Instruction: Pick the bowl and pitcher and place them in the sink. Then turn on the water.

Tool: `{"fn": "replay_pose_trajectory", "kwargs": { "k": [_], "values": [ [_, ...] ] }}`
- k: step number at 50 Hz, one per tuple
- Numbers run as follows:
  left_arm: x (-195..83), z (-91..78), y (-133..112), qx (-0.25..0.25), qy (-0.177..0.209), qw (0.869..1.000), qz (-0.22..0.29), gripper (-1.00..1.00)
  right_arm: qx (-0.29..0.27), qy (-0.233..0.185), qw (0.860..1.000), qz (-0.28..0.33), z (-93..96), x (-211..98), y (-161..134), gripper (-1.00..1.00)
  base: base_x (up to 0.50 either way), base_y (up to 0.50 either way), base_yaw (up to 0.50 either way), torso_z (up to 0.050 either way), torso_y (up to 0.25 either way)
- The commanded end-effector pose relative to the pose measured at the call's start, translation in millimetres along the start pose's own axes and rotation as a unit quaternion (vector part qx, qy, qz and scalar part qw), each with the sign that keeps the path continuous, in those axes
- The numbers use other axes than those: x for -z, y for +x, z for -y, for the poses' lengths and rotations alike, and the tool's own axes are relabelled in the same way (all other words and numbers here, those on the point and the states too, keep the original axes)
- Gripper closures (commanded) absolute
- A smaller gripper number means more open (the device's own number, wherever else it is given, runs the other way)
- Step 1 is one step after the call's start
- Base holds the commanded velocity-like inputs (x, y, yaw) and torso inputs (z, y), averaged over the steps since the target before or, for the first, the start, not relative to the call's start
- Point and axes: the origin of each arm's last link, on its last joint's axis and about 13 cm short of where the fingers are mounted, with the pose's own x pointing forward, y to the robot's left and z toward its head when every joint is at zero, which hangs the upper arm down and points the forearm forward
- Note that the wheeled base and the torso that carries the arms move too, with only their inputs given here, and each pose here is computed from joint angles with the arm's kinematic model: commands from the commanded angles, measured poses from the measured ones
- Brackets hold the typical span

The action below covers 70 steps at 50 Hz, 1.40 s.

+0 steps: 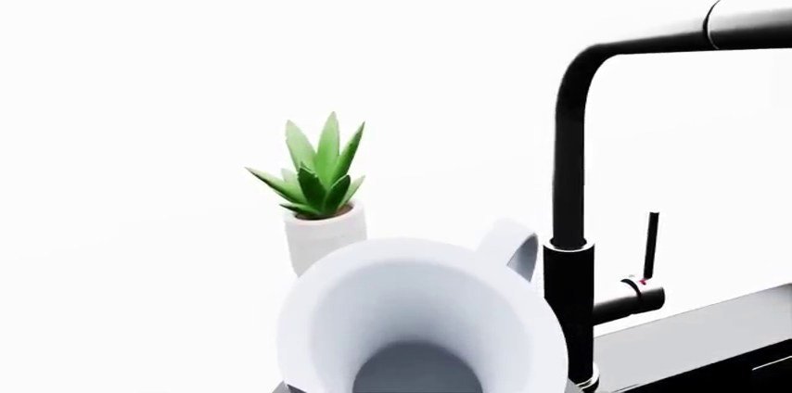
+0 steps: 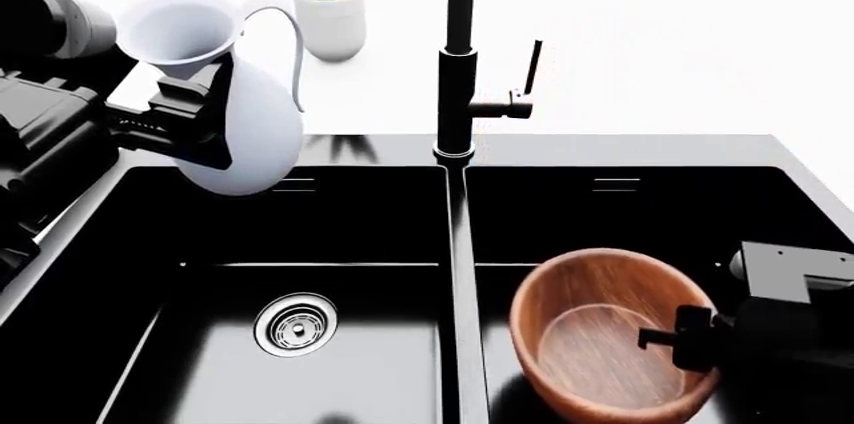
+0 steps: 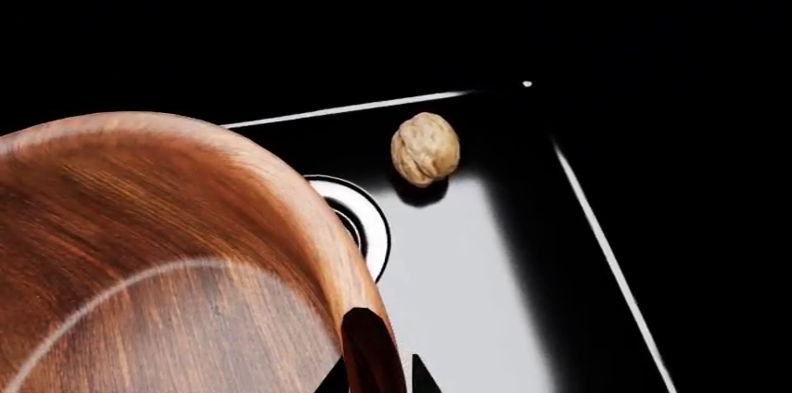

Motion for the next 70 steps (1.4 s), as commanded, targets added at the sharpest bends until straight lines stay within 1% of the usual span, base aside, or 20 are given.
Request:
{"fn": "replay_pose_trajectory", "kwargs": {
  "k": [1, 9, 23, 24, 38, 45, 48, 52, 55, 58, 61, 66, 70],
  "values": [
    [-2, -1.0, 0, -0.007, -0.004, 1.0, 0.007, 1.0, 0.018, -0.02, 1.0, 0.0, -0.1, 2, 4, 1.0, 0.0, 0.0, 0.0, 0.0, 0.0],
    [-2, -1.1, 0, -0.006, -0.004, 1.0, 0.009, 1.0, 0.033, -0.037, 0.999, -0.001, -0.7, 4, 7, 1.0, 0.0, 0.0, 0.0, 0.0, 0.001],
    [-2, -1.7, -1, -0.006, -0.005, 1.0, 0.011, 1.0, 0.031, -0.048, 0.998, -0.012, -2.0, 7, 9, 1.0, 0.0, 0.0, 0.0, 0.001, 0.001],
    [-2, -1.9, -1, -0.006, -0.006, 1.0, 0.01, 1.0, 0.031, -0.049, 0.998, -0.014, -2.1, 7, 9, -1.0, 0.0, 0.0, 0.0, 0.0, 0.0],
    [-1, -2.3, -2, -0.007, -0.006, 1.0, 0.011, 1.0, 0.026, -0.053, 0.998, -0.024, -2.0, 9, 11, -1.0, 0.0, 0.0, 0.0, 0.0, 0.001],
    [1, -1.9, -2, -0.007, -0.006, 1.0, 0.009, 1.0, 0.026, -0.051, 0.998, -0.018, -0.6, 6, 8, -1.0, 0.0, 0.0, 0.0, 0.0, 0.0],
    [1, -1.1, -2, -0.007, -0.005, 1.0, 0.007, 1.0, 0.026, -0.042, 0.999, 0.002, 1.5, -2, -1, -1.0, 0.0, 0.0, 0.0, 0.0, 0.0],
    [1, 0.3, -3, -0.01, 0.003, 1.0, -0.007, 1.0, 0.022, -0.034, 0.998, 0.054, 2.4, -20, -24, -1.0, 0.0, 0.0, 0.0, 0.0, 0.0],
    [1, -0.6, -5, -0.017, 0.014, 0.999, -0.028, 1.0, 0.01, -0.02, 0.994, 0.11, 2.1, -35, -45, -1.0, 0.0, 0.0, 0.0, 0.0, 0.0],
    [1, -1.7, -8, -0.026, 0.025, 0.998, -0.05, 1.0, 0.004, -0.008, 0.988, 0.155, 1.7, -46, -63, -1.0, 0.0, 0.0, 0.0, 0.0, 0.003],
    [0, -2.6, -11, -0.034, 0.038, 0.996, -0.073, 1.0, -0.001, -0.005, 0.982, 0.19, 0.4, -54, -77, -1.0, 0.0, 0.0, 0.0, 0.003, 0.0],
    [-5, -4.9, -15, -0.04, 0.058, 0.992, -0.104, 1.0, 0.006, -0.01, 0.972, 0.235, -3.6, -61, -90, -1.0, 0.0, 0.0, 0.0, 0.0, 0.0],
    [-9, -6.6, -18, -0.035, 0.069, 0.989, -0.127, 1.0, 0.008, -0.005, 0.968, 0.249, -4.5, -63, -91, -1.0, 0.0, 0.0, 0.0, 0.0, 0.0]
  ]
}}
